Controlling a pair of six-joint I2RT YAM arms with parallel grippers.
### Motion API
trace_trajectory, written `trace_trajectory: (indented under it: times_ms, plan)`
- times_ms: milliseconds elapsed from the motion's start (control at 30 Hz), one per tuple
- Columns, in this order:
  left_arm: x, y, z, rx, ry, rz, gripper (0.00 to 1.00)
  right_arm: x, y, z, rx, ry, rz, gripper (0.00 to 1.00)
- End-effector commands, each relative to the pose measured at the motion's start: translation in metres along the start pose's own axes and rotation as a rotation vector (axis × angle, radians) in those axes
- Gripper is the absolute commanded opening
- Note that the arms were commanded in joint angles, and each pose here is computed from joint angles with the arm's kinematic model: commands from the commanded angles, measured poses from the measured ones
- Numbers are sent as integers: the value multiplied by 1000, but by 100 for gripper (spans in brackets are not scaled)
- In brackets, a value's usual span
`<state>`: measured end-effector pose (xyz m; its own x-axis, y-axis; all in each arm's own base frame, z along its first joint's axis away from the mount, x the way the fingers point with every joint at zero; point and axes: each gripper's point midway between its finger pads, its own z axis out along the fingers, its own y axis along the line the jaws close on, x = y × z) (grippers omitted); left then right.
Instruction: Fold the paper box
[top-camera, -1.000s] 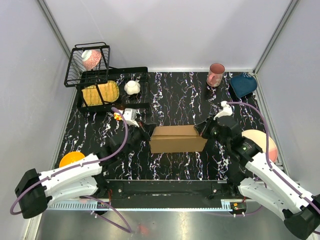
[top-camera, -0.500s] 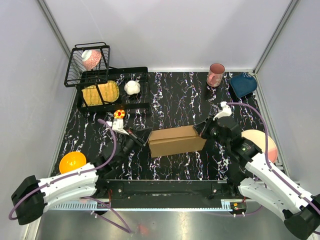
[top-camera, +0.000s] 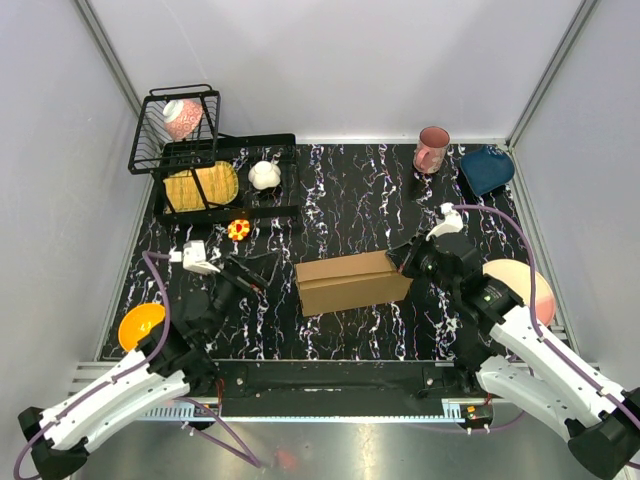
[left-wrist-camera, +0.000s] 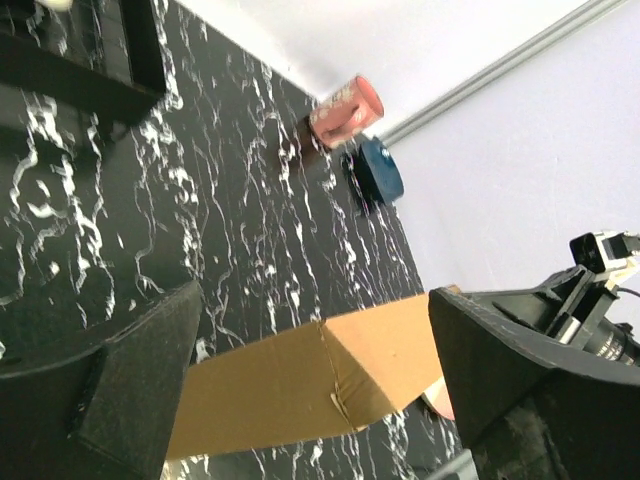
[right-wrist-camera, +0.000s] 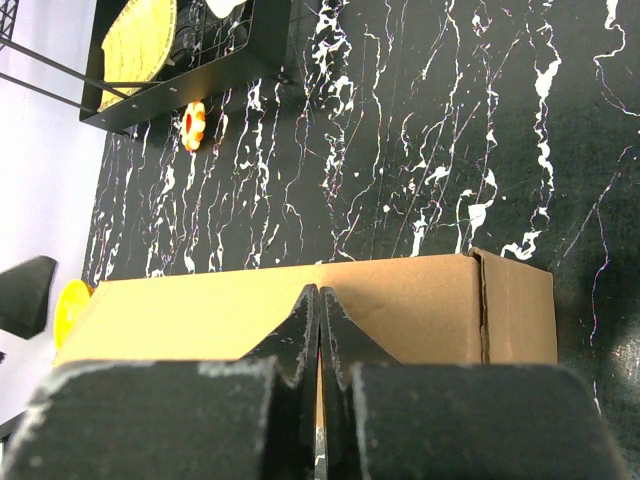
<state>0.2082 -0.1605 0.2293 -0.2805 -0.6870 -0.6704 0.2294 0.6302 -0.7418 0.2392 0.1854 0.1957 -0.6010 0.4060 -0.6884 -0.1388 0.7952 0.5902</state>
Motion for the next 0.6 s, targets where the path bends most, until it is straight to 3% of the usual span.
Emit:
trace_trajectory:
  times_ms: [0, 133, 300, 567]
  plan:
    - [46, 8, -6, -30, 197, -127, 99, 66, -58, -5, 193, 234, -58, 0]
    - [86, 14, -5, 41, 271, -280, 99, 68, -59, -5, 191, 239, -56, 0]
    - [82, 1, -3, 90, 268, -304, 99, 67, -59, -7, 188, 236, -56, 0]
    - [43, -15, -1, 81, 158, -367, 99, 66, -57, -8, 181, 236, -56, 0]
